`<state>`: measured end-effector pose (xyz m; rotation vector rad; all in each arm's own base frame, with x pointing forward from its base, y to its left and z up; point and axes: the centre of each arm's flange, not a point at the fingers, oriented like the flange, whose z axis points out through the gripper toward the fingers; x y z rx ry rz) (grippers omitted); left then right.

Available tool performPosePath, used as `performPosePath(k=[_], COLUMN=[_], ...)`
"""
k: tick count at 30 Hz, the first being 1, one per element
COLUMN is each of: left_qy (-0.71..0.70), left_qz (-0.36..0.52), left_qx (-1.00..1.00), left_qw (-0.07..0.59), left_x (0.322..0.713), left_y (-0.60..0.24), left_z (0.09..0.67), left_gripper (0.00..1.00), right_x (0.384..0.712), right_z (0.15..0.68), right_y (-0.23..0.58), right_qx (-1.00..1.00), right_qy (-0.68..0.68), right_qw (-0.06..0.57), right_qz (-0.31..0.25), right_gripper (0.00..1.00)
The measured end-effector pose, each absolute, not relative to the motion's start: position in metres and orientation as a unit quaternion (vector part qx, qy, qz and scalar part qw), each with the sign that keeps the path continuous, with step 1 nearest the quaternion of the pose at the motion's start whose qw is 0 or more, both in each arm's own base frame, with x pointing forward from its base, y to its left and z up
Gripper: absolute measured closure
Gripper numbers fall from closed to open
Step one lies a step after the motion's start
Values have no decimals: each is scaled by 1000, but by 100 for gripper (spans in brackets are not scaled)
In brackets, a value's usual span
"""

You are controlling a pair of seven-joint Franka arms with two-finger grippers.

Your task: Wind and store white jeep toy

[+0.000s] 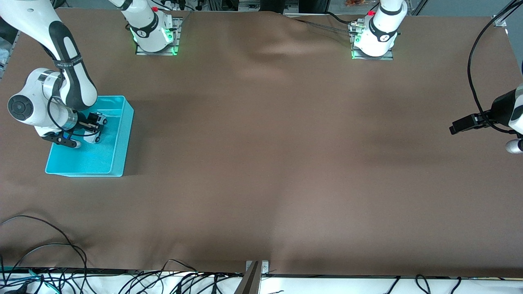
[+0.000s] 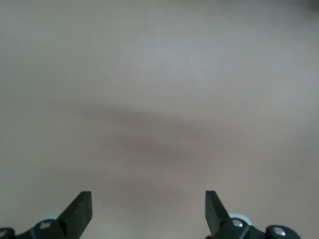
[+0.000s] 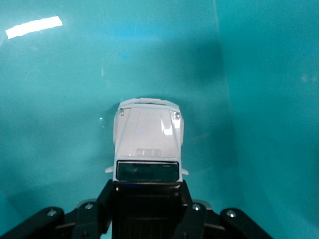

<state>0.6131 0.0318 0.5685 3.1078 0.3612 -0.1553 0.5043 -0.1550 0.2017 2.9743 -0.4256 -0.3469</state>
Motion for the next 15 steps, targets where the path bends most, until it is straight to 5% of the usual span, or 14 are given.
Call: performPosePath(k=[4, 12, 15], left_qy=[115, 115, 115], left_qz=[-50, -50, -50], left_qx=[992, 992, 992], left_qw=[5, 5, 5], left_x=[613, 613, 613], left_y=[32, 32, 32], left_z=[569, 568, 568], left_gripper=[0, 0, 0], right_x=[504, 505, 505], right_z=[201, 204, 207], right_y=[-155, -155, -154], right_qx=[982, 982, 981], right_qy=[-140, -139, -139], right_qw=[58, 58, 56], right_qz=[-115, -116, -122], right_gripper=[42, 2, 0])
